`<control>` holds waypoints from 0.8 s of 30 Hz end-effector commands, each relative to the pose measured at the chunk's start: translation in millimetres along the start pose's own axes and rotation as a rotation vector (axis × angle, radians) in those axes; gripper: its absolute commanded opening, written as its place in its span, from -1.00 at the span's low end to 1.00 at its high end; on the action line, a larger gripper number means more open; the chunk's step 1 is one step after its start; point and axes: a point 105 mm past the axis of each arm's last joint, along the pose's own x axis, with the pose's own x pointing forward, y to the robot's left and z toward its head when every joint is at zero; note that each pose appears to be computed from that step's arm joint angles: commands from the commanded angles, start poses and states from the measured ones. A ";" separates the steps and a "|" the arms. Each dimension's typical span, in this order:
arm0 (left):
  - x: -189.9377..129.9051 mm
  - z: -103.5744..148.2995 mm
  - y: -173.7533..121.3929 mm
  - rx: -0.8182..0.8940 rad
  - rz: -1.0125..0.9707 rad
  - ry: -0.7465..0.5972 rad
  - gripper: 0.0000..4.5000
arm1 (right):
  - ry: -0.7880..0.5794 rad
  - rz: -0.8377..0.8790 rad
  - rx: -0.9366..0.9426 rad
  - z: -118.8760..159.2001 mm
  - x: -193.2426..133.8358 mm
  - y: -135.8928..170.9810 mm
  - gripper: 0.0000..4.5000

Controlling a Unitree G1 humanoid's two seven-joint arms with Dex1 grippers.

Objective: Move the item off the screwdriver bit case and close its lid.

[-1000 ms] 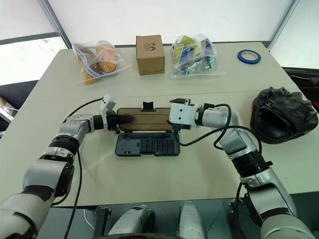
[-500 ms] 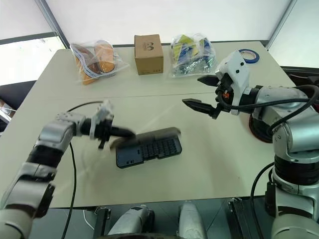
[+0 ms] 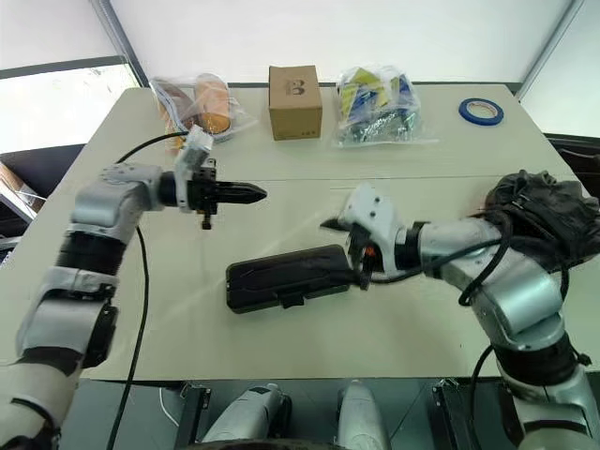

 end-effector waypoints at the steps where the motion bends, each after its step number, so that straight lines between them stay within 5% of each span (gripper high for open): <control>1: 11.0 -9.7 6.5 0.103 0.003 0.092 -1.00 | 0.025 0.059 -0.020 -12.4 13.0 20.0 -0.29; 4: 28.0 -27.1 -2.1 0.128 -0.097 0.187 -1.00 | 0.087 0.067 0.003 -38.0 26.3 30.5 -0.99; 24: 53.9 -88.1 -55.7 0.142 -0.522 0.458 -1.00 | 0.110 -0.228 0.004 -53.5 60.3 -12.7 -0.99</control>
